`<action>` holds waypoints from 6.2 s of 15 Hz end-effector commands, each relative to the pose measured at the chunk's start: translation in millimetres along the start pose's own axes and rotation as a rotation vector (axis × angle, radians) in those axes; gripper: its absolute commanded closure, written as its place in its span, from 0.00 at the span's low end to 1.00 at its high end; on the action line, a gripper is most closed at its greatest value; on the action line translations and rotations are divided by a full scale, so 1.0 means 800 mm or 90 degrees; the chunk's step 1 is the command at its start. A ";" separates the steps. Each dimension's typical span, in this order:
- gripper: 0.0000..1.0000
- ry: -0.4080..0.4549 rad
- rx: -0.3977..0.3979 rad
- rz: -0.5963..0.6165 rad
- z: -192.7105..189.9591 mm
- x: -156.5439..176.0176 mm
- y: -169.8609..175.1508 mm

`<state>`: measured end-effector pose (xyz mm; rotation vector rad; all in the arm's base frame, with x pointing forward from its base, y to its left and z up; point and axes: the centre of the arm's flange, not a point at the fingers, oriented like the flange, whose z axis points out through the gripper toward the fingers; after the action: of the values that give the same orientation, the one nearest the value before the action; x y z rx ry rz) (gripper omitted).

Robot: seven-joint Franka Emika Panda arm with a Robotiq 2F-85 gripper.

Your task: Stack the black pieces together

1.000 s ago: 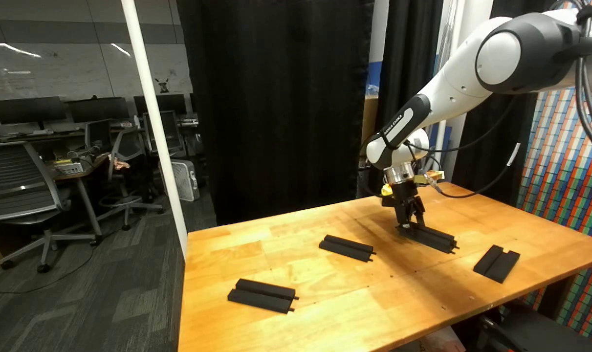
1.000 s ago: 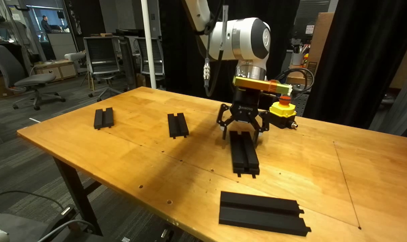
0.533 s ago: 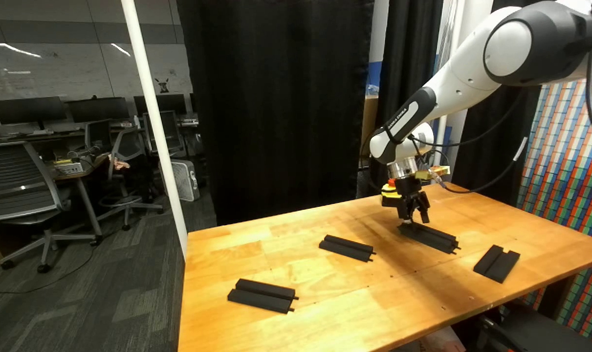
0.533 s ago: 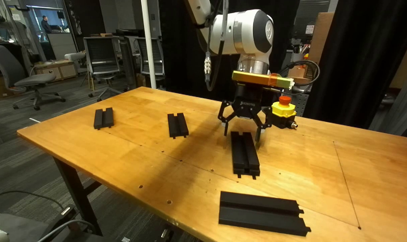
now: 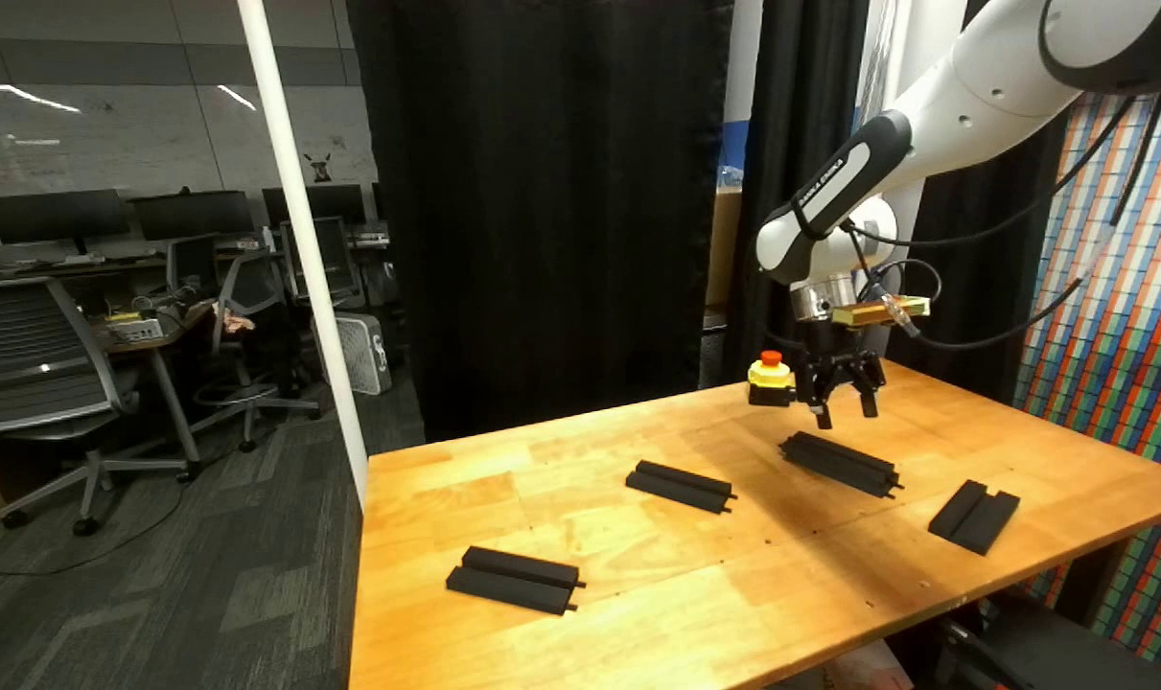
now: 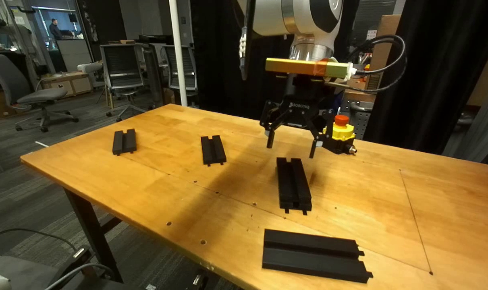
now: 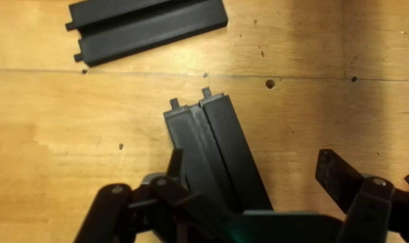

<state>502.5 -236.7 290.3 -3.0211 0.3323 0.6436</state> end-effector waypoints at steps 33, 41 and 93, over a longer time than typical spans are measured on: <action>0.00 0.137 0.160 0.748 0.141 -0.226 0.042; 0.00 0.169 0.159 0.748 0.181 -0.214 0.065; 0.53 0.263 -0.086 -0.195 0.025 -0.049 0.072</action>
<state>428.3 -269.5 292.1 -3.2317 -0.0379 0.0123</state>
